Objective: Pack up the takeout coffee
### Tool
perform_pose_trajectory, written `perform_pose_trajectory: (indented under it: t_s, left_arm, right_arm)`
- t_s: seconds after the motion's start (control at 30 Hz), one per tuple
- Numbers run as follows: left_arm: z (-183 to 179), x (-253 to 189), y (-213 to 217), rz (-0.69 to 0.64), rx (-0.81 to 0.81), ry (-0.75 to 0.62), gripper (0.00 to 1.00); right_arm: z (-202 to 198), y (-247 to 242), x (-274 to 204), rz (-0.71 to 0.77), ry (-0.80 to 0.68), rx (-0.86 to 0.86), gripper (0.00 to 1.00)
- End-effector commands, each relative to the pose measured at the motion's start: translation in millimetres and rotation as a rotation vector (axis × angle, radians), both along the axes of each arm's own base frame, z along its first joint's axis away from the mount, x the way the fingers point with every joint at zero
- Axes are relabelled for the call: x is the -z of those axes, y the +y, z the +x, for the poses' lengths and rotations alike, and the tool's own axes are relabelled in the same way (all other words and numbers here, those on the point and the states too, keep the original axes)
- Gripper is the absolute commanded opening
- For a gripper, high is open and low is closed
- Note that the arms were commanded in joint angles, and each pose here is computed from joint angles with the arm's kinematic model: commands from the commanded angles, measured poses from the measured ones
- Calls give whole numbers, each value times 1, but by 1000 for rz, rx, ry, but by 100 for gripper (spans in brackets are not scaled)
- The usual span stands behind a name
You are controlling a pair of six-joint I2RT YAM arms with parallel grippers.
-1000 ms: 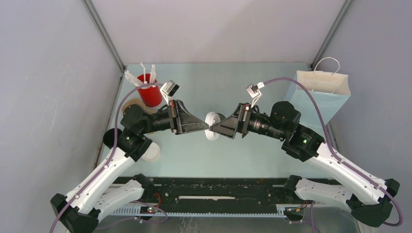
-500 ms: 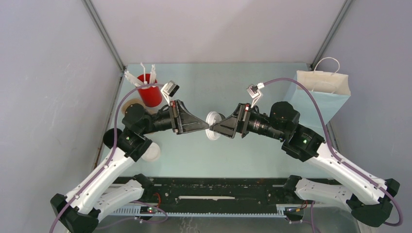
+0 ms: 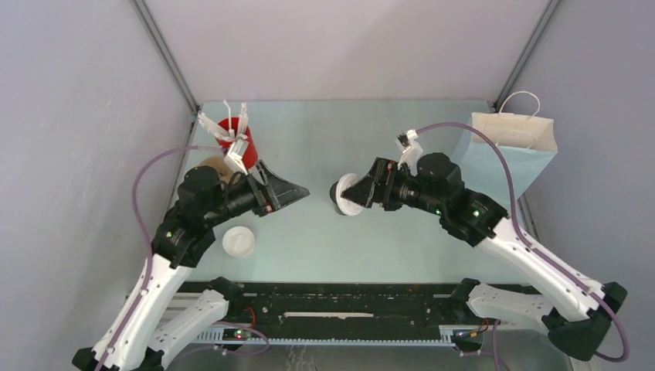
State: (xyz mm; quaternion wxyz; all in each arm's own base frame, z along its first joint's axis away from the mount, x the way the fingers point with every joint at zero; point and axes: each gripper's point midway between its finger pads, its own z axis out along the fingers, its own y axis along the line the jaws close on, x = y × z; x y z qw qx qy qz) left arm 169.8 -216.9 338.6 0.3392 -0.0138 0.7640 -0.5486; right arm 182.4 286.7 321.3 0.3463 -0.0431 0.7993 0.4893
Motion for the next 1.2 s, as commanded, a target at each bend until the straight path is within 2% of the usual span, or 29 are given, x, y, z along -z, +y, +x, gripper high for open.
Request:
perform_pose_trajectory:
  t_s: [0.0,0.2,0.37,0.6,0.73,1.17]
  left_arm:
    - [0,62,46,343,-142,109,91]
    - [12,82,48,374,-182,142,94]
    - [35,95,41,372,-218,181,94]
    - [63,114,25,365,-184,238,90]
    - [72,125,24,333,-164,271,90]
    - [75,139,37,363,-125,303,88]
  right_arm:
    - [44,-25,42,-238,25,112,92]
    - [83,-28,85,-576,33,64,92]
    - [105,-17,107,-737,36,-22,92]
    - [112,-2,135,-833,79,-105,92]
    - [111,11,147,-827,105,-139,93]
    - [138,25,165,-903,155,-139,94]
